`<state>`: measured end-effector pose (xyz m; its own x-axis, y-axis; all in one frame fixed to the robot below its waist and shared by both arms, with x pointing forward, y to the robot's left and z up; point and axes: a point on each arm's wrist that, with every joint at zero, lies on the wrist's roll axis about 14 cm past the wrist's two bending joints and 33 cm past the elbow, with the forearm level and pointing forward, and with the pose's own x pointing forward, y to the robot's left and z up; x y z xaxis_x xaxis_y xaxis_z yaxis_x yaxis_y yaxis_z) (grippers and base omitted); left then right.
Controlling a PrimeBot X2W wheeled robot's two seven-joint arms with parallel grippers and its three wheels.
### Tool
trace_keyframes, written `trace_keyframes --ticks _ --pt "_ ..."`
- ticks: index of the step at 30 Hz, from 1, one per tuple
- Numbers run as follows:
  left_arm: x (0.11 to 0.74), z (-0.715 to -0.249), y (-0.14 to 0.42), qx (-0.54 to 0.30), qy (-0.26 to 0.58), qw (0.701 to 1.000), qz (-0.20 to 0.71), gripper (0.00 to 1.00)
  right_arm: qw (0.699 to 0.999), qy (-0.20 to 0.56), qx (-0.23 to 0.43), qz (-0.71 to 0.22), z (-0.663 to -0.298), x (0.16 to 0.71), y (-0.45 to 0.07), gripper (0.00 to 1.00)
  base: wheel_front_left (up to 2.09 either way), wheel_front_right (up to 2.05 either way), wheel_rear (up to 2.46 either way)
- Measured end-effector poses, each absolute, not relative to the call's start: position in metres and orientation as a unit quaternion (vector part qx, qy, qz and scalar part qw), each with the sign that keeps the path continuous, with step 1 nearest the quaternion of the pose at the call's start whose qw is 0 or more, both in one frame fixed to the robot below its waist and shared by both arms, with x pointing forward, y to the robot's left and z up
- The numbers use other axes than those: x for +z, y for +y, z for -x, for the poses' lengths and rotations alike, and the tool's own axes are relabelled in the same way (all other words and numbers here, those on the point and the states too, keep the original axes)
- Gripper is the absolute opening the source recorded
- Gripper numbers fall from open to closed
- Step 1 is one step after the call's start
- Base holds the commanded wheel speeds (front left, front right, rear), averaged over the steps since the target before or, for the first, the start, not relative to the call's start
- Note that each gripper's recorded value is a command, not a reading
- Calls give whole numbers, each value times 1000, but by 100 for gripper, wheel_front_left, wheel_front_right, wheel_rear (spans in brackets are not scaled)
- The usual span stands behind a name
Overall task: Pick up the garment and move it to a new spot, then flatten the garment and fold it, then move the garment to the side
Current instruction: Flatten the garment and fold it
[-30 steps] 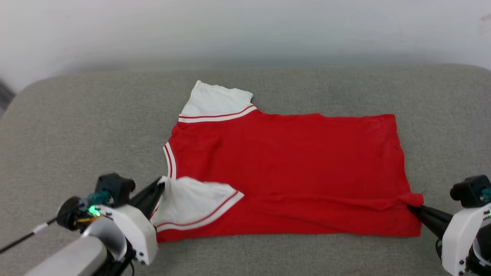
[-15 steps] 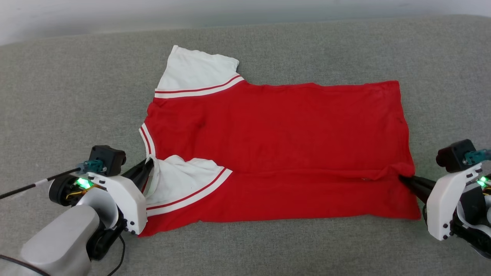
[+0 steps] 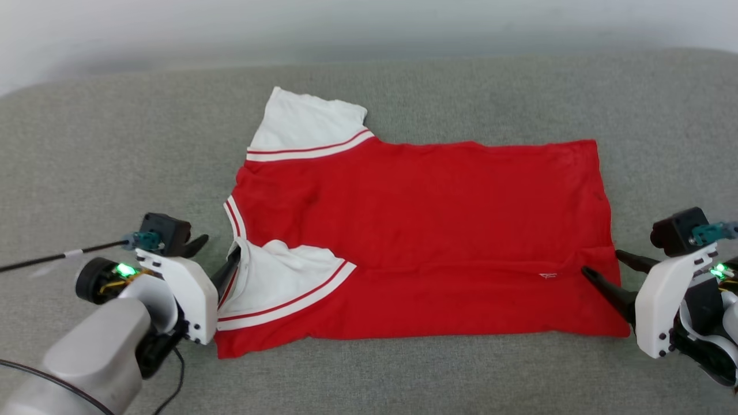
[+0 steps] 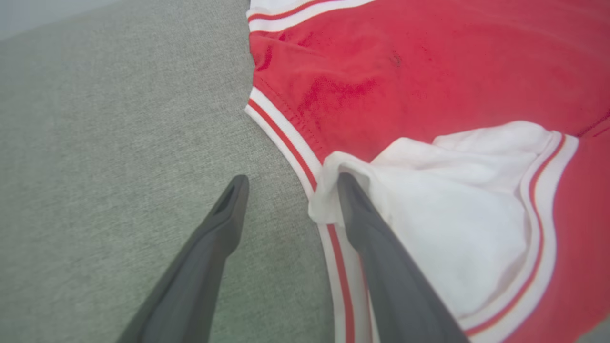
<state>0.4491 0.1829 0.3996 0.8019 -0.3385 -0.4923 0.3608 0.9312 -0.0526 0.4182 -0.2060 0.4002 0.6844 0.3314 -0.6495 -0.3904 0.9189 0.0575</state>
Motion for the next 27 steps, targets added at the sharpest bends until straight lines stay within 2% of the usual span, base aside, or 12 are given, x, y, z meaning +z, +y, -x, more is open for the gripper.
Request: trace_keyframes --ticks 9,12,18,21,27 --pt "462 -457 212 -178 232 953 -81 100 935 285 207 41 -413 438 -202 100 0 0 0" --pt "476 -456 216 -183 252 946 -93 100 937 277 209 41 -412 442 -200 100 0 0 0" --pt "476 -433 206 -214 356 905 -86 100 937 274 214 40 -410 444 -194 100 0 0 0" --pt "468 -416 198 -231 417 876 -76 100 937 274 215 41 -410 444 -191 100 0 0 0" --pt "454 -399 184 -249 484 836 -69 100 932 287 218 35 -405 439 -186 100 0 0 0"
